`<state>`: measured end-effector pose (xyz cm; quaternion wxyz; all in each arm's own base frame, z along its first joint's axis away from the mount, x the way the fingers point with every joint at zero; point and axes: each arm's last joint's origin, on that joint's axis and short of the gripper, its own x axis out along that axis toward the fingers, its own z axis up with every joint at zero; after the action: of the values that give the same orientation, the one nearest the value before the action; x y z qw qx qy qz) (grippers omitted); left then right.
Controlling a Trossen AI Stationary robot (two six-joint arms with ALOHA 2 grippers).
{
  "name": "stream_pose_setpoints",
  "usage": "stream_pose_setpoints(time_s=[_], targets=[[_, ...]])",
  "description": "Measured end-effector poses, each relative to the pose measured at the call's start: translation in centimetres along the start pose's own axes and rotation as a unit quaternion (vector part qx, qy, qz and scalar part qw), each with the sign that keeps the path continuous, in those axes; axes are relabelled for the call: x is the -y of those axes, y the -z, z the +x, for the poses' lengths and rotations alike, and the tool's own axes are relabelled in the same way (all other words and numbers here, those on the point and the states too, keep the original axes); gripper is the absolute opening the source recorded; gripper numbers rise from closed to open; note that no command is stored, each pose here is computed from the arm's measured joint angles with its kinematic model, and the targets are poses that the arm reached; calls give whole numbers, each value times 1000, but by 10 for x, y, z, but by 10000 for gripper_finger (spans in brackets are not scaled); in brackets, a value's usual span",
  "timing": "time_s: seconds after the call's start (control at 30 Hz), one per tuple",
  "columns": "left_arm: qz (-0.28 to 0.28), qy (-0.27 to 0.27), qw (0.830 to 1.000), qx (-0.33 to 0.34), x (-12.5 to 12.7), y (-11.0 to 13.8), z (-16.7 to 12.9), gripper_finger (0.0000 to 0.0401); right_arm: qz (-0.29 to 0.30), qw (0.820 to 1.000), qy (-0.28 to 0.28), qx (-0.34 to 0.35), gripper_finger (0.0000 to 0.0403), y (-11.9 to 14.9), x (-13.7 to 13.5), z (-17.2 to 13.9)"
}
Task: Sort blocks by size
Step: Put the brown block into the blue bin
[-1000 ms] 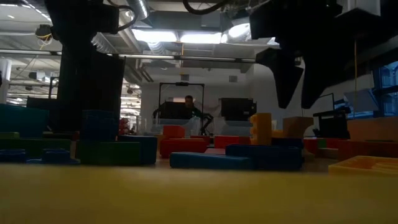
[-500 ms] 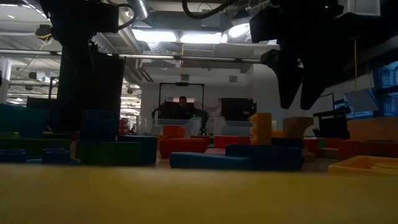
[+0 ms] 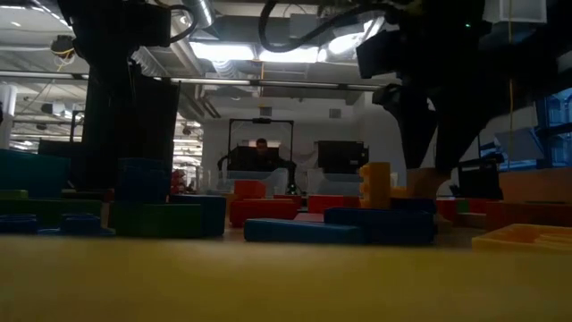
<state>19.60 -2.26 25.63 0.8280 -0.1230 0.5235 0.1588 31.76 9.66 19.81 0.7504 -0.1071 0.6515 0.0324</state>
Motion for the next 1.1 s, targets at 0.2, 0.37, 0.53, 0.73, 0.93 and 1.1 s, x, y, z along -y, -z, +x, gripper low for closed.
stream_pose_setpoints(time_s=[0.2,0.37,0.53,0.73,0.93,1.1], targets=[[0,0,1000,0,0,0,0,155,3,1000,-6,-16,220,-1,2,9],[-1,1,1000,2,0,0,0,155,1,1000,-14,-15,213,-2,5,10],[-1,1,1000,2,0,0,0,155,-2,1000,-13,-16,156,-2,5,10],[-1,3,1000,5,1,-1,0,155,-4,999,-12,-31,132,1,5,9],[-2,4,1000,6,1,-1,0,155,-8,997,-10,-73,132,2,7,-9],[-2,4,1000,7,1,-1,0,155,0,995,-1,-101,142,-1,10,-37]])
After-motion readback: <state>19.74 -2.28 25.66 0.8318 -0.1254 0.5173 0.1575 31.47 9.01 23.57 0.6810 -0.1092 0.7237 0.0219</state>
